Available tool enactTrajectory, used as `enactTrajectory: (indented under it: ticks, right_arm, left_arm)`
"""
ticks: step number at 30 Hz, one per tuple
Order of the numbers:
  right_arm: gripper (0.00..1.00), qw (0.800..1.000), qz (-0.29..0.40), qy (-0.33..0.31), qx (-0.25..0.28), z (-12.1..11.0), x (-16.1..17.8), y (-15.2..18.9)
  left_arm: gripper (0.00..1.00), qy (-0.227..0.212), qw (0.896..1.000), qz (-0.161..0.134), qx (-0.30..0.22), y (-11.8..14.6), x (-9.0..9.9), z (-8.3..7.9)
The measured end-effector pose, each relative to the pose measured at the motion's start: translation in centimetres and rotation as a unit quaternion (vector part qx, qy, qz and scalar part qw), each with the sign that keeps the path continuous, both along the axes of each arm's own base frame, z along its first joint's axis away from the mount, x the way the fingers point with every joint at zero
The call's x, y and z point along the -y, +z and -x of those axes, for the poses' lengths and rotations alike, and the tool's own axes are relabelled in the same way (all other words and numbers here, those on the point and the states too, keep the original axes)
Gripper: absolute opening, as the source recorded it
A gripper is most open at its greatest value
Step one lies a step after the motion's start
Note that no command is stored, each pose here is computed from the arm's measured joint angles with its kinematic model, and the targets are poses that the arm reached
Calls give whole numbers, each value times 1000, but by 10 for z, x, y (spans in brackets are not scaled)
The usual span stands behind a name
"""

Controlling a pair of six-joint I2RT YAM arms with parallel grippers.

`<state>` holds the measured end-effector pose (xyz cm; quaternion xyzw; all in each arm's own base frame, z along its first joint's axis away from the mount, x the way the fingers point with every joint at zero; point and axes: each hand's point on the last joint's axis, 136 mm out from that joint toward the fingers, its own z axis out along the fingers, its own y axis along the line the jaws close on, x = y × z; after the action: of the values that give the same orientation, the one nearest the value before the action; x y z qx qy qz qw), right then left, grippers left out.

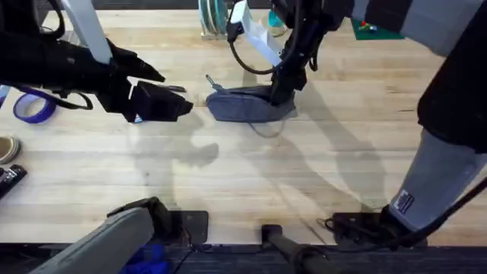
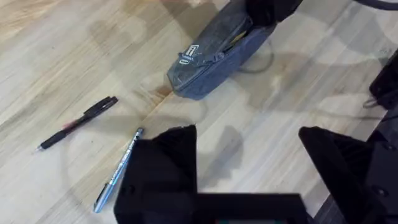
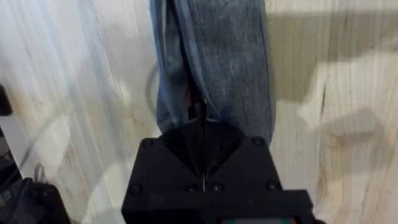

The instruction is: Unzip the bag, pick up the pens from the table one at a time and place them inside, then zip the bag closed.

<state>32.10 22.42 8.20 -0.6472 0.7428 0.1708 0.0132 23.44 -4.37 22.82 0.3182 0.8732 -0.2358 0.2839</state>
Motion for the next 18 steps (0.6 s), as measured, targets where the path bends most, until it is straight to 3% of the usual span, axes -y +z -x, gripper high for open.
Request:
enactTrajectory:
  ticks: [4, 9, 11, 16, 18]
  right_arm:
    - [37, 1000, -1, 0, 0, 0, 0, 0]
    - [179, 1000, -1, 0, 0, 0, 0, 0]
    - [310, 1000, -2, 0, 0, 0, -1, 0]
    - [955, 1000, -6, 3, 5, -2, -2, 0]
    - [992, 1000, -6, 3, 5, -2, -2, 0]
  left_arm:
    - [995, 0, 1000, 0, 0, 0, 0, 0]
    - [995, 0, 1000, 0, 0, 0, 0, 0]
    - [995, 0, 1000, 0, 0, 0, 0, 0]
    - [996, 0, 1000, 0, 0, 0, 0, 0]
    - [996, 0, 1000, 0, 0, 0, 0, 0]
